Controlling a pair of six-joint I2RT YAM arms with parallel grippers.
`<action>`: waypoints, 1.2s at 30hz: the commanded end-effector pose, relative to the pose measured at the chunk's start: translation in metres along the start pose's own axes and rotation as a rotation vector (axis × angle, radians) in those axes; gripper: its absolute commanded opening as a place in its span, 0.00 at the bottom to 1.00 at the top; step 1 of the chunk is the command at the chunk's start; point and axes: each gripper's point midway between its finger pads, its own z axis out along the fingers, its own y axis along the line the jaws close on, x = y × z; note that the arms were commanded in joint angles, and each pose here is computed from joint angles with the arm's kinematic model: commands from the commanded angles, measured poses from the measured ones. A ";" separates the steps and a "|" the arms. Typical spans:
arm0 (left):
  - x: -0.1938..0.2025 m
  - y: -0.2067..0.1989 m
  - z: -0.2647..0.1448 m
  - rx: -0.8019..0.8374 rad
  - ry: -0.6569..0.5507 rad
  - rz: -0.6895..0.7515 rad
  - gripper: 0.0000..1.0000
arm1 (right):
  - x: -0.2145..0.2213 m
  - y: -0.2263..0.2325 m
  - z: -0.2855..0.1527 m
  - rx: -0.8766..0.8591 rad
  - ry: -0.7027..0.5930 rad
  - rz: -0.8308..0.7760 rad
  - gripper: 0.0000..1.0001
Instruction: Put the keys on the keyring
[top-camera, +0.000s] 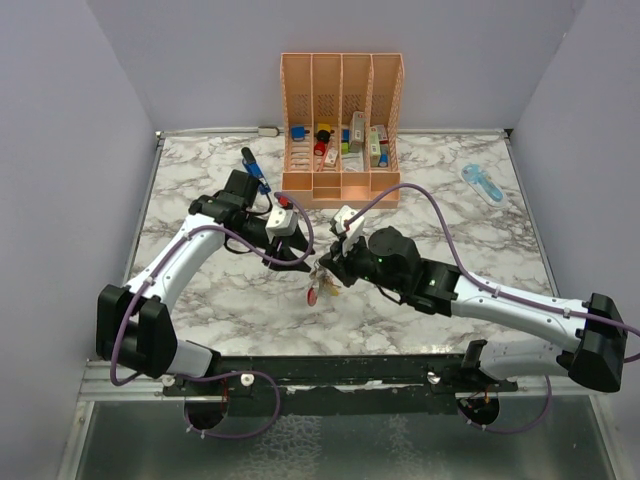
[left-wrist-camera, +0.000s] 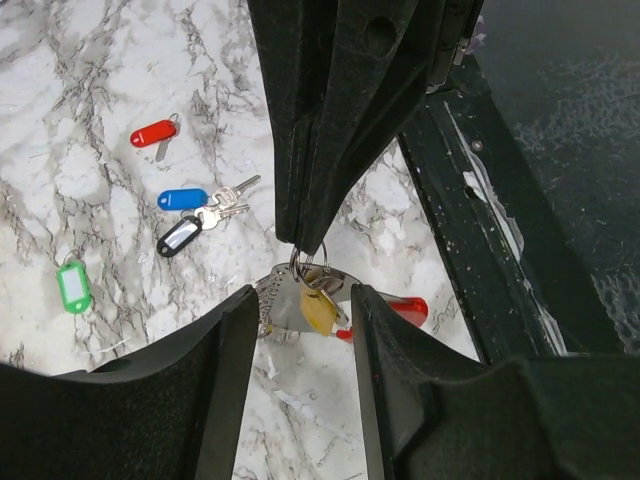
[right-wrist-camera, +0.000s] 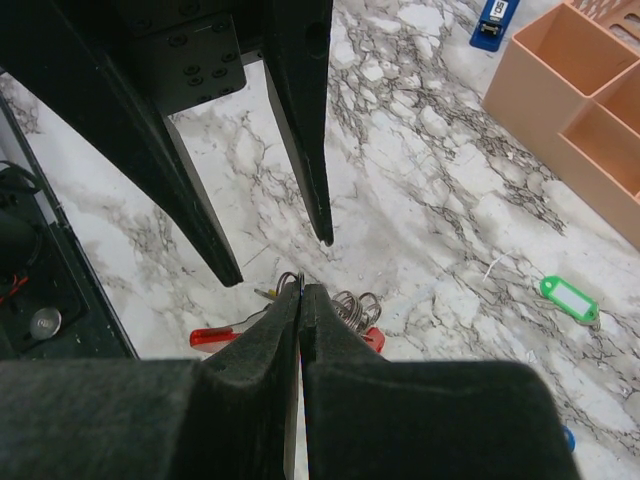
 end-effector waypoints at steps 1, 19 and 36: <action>-0.011 -0.006 0.005 0.044 -0.065 0.018 0.46 | -0.015 0.000 0.002 0.008 -0.049 0.011 0.01; 0.003 -0.005 0.020 0.077 -0.016 -0.026 0.25 | -0.030 0.007 0.000 -0.027 -0.082 0.018 0.01; 0.005 -0.003 0.018 0.064 0.018 -0.030 0.00 | -0.028 -0.013 -0.042 0.073 -0.085 0.069 0.25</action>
